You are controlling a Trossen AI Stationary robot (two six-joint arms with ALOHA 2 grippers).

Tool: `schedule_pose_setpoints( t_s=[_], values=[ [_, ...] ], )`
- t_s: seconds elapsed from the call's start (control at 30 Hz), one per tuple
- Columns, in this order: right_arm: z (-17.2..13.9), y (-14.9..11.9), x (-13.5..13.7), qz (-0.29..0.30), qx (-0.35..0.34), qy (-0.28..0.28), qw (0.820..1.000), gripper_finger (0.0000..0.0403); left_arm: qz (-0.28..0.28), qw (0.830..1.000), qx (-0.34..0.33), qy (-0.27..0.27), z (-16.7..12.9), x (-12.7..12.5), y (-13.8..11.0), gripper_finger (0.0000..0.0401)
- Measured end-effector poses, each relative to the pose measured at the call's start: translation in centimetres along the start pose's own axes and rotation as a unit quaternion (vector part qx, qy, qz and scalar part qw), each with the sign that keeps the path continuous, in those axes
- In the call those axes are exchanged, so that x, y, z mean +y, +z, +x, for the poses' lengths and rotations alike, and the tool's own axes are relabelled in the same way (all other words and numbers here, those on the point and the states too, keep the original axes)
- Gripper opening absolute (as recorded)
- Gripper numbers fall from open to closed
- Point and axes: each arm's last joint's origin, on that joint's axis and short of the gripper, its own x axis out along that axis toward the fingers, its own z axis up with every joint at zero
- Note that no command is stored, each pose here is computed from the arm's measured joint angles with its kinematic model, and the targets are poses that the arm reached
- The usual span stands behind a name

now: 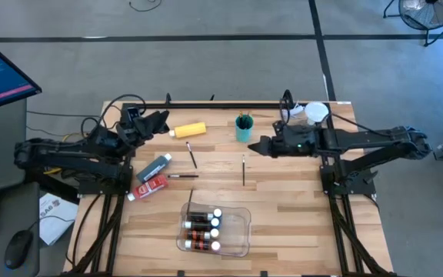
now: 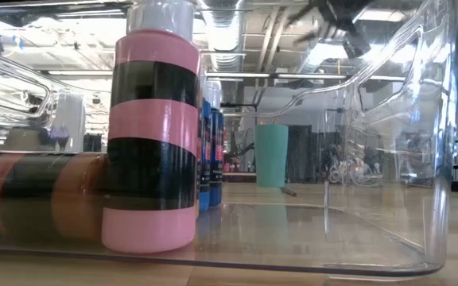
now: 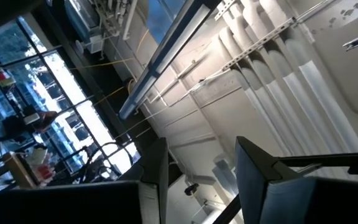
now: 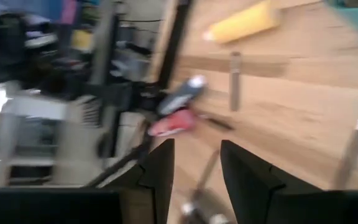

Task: Pick & Place Paint Supplies
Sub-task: Put the silver paint brush into the green cup

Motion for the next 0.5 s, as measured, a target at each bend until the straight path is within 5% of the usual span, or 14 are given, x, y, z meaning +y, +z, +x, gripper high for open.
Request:
schedule_pose_setpoints(
  t_s=[0.5],
  values=[
    [9.0, -1.9, -5.4, 0.046, 0.045, -0.206, 0.976, 0.0124, -0.016, 0.999, 0.028, 0.002, 0.0, 0.0, -1.2, 0.0092]
  ],
)
